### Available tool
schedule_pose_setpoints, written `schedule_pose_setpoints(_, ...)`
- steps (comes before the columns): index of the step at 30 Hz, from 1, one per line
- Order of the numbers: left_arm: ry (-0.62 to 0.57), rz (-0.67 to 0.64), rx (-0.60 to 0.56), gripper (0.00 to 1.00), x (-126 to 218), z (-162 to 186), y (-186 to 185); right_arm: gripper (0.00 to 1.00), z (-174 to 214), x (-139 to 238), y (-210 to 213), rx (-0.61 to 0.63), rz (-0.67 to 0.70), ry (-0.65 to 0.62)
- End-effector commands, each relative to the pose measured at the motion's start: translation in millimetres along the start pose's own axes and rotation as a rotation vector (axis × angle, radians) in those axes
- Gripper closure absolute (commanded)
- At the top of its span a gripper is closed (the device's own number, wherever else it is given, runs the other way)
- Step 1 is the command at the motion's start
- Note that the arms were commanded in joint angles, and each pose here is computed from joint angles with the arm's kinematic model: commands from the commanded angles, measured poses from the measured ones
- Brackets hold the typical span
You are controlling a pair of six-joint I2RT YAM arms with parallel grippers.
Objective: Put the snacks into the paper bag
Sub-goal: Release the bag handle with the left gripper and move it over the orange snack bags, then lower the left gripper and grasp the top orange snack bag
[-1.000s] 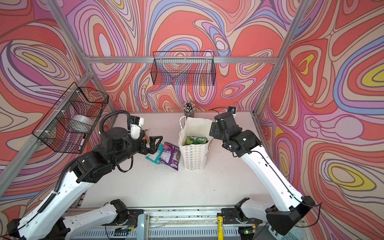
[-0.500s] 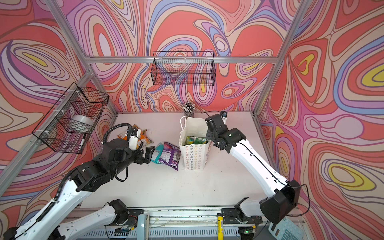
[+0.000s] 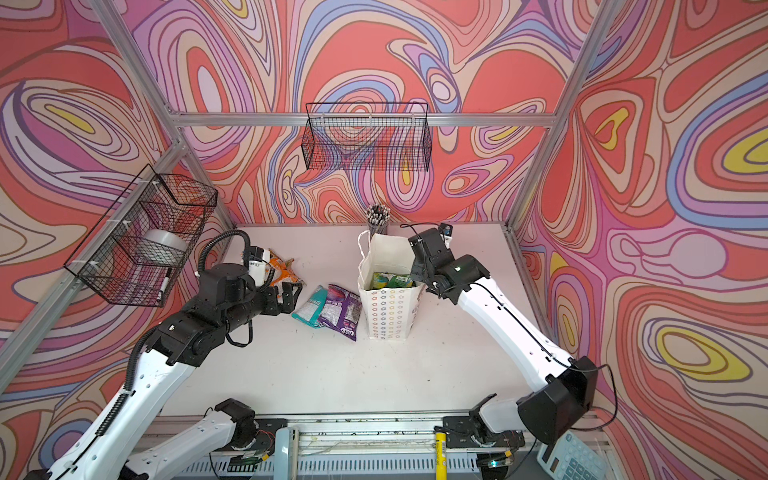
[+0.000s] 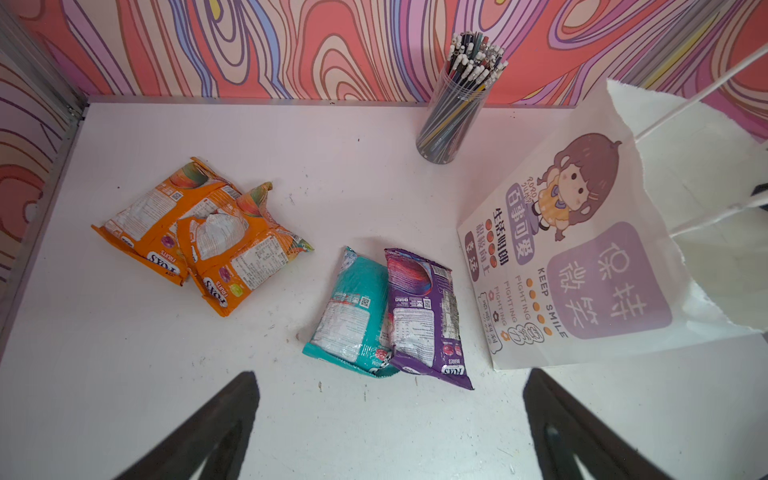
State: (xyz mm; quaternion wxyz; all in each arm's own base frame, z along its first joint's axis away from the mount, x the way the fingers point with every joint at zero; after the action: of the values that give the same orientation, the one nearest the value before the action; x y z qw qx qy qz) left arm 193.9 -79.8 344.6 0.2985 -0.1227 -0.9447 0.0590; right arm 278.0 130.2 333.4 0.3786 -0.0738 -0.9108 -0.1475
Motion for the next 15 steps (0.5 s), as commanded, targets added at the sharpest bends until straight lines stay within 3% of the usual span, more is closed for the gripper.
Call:
schedule_pose_setpoints(1, 0.000, 0.005, 0.039, 0.00, -5, 0, 2, 1.00, 1, 0, 3, 0.030, -0.020, 0.016)
schedule_pose_setpoints(8, 0.131, -0.187, 0.164, 0.00, -34, 15, 15, 1.00, -5, -2, 13, 0.138, -0.069, 0.005)
schedule_pose_setpoints(15, 0.323, -0.288, 0.486, 0.00, -94, 19, 60, 1.00, -10, -1, 22, 0.237, -0.140, -0.011)
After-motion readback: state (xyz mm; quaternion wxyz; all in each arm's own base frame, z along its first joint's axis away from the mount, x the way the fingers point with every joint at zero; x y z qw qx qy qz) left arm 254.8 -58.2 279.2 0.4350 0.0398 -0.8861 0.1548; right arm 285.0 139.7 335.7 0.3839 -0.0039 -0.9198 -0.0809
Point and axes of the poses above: each gripper's point midway between its finger pads, its own x axis back along the fingers, its own y axis along the line the jaws close on, z = x × y, the point moved 10 cm from there along x, back along the fingers, and after that the axes turned 2 degrees about -x, right-handed, at the moved point
